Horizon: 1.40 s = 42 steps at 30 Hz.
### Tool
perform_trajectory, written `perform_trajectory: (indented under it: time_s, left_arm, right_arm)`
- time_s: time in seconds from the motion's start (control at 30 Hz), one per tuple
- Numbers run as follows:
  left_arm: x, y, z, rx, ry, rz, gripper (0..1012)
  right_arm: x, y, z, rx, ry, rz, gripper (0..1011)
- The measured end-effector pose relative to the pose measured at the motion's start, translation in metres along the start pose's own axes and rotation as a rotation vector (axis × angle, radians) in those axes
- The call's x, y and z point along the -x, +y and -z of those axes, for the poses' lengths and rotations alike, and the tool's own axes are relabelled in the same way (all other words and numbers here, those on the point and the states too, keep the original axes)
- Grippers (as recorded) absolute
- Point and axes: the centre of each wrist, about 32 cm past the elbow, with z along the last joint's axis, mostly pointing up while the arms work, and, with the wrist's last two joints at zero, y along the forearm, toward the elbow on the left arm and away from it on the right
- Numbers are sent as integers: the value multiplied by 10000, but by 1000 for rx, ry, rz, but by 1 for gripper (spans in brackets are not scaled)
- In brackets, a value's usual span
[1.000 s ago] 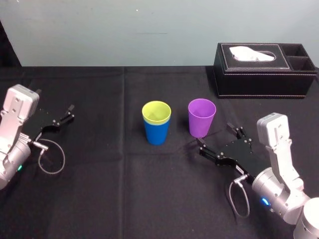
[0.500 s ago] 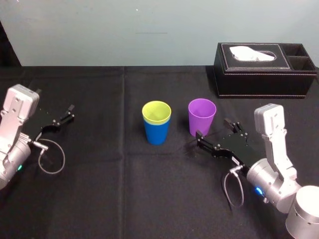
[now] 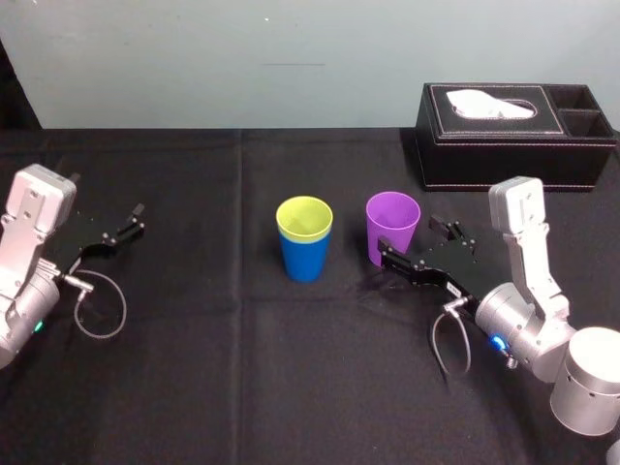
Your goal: Stack the three plastic cups sequentially using one hand.
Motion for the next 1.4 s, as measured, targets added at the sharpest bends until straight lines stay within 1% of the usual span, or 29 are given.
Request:
perform_trajectory:
  time_s: [0.13,0.27,0.6,0.9,1.1,1.4]
  left_arm:
    - [0,0,0,0,0,0,1011]
    - [0,0,0,0,0,0,1012]
    - [0,0,0,0,0,0,1011]
    - [0,0,0,0,0,0,1011]
    - [0,0,0,0,0,0,1011]
    - [0,0,0,0,0,0,1011]
  right_arm:
    - [-27,51,0,2,9,-13,1003]
    - [-32,84,13,4,17,-22,1003]
    - [-24,164,29,8,27,-37,1003]
    - [-23,322,37,-3,27,-43,1003]
    - [-26,387,32,-6,25,-51,1003]
    - [-26,387,34,-6,25,-52,997]
